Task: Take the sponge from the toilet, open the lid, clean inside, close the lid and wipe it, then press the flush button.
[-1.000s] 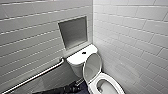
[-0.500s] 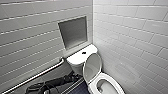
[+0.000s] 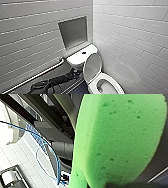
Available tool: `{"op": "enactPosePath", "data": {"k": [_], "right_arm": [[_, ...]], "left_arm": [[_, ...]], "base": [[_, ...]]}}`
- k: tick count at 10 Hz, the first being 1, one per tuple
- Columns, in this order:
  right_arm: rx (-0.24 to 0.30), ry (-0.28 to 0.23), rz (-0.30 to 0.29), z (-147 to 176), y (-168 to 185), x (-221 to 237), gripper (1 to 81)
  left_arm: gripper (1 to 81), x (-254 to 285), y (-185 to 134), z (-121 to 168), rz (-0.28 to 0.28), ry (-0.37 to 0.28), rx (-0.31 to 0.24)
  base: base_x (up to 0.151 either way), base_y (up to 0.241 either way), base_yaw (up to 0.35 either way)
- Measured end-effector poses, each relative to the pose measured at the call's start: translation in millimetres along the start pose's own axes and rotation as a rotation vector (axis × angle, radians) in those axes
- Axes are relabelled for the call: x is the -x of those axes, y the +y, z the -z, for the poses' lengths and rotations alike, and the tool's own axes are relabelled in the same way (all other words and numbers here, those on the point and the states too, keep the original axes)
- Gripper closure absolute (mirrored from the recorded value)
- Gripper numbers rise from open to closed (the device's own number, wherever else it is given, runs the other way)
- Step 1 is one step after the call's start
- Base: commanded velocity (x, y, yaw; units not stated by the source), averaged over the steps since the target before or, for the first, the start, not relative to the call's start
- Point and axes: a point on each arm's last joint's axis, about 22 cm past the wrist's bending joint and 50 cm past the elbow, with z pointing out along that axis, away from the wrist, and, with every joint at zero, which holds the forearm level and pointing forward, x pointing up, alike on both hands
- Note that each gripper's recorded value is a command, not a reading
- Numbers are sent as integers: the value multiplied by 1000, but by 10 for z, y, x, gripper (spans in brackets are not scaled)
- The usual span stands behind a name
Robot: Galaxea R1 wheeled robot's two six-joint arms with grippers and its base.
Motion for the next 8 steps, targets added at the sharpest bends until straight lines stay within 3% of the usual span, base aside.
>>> {"op": "enactPosePath", "data": {"k": [4,8], "right_arm": [[-2,17,-10,68,14,11,811],[-9,34,-8,30,-28,-142,811]], "left_arm": [[10,67,111,-151,13,25,-7],[10,486,243,-122,3,-92,37]], "base": [[0,0,0],[0,0,0]]}}
